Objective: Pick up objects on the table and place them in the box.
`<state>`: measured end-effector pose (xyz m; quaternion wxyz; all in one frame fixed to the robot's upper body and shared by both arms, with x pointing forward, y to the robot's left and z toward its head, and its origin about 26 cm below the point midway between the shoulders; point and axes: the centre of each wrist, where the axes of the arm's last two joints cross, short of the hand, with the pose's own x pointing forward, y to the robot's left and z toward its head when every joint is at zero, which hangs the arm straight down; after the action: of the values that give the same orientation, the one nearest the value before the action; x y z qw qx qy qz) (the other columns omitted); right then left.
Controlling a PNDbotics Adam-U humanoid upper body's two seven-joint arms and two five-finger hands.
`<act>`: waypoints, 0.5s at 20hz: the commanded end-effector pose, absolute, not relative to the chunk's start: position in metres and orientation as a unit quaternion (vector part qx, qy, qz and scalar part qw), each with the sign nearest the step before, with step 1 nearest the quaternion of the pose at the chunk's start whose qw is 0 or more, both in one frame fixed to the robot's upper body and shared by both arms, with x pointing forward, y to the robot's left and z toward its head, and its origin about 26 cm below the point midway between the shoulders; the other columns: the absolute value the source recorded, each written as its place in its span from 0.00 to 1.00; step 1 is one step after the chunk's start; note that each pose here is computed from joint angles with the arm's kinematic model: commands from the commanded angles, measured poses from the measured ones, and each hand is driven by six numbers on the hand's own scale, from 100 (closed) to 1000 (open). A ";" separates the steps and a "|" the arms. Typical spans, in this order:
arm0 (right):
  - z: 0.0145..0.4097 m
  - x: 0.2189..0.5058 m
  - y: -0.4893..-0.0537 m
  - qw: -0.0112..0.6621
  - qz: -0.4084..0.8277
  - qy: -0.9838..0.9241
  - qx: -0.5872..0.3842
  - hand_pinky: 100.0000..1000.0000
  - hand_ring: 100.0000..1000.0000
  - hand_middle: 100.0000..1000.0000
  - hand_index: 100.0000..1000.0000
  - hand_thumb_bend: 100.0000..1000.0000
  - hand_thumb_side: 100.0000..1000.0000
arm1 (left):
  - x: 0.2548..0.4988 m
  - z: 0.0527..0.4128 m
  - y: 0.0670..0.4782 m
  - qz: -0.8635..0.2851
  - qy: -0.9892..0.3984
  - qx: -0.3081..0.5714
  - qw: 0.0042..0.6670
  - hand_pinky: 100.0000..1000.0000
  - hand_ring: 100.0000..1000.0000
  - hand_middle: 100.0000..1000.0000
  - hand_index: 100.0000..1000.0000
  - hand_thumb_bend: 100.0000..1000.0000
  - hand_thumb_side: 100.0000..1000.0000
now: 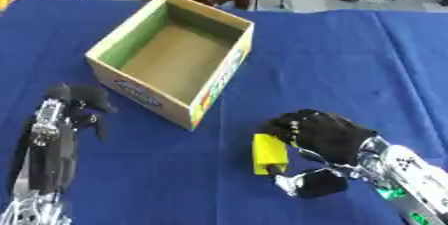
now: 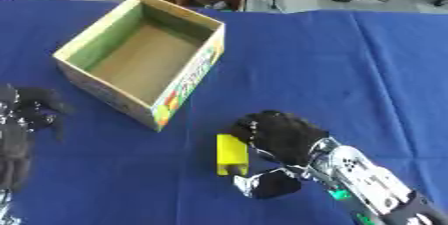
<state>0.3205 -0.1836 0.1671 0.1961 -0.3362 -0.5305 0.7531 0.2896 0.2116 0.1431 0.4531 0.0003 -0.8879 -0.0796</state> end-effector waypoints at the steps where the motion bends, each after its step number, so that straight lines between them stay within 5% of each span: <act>1: 0.178 0.318 -0.186 0.188 0.754 -0.537 -0.328 0.80 0.86 0.78 0.87 0.00 1.00 | 0.288 0.147 0.211 -0.087 -0.891 -0.001 0.446 0.15 0.47 0.40 0.56 0.00 0.99; 5: 0.190 0.314 -0.185 0.188 0.744 -0.557 -0.317 0.78 0.83 0.70 0.83 0.00 0.99 | 0.288 0.147 0.211 -0.088 -0.891 -0.001 0.446 0.15 0.47 0.40 0.56 0.00 0.99; 10: 0.197 0.313 -0.184 0.202 0.736 -0.572 -0.301 0.77 0.79 0.57 0.80 0.00 0.85 | 0.288 0.146 0.211 -0.090 -0.890 -0.002 0.446 0.15 0.47 0.40 0.56 0.00 0.98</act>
<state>0.3150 -0.1801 0.1877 0.2055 -0.2951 -0.5684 0.7400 0.2895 0.2115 0.1428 0.4536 -0.0006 -0.8873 -0.0830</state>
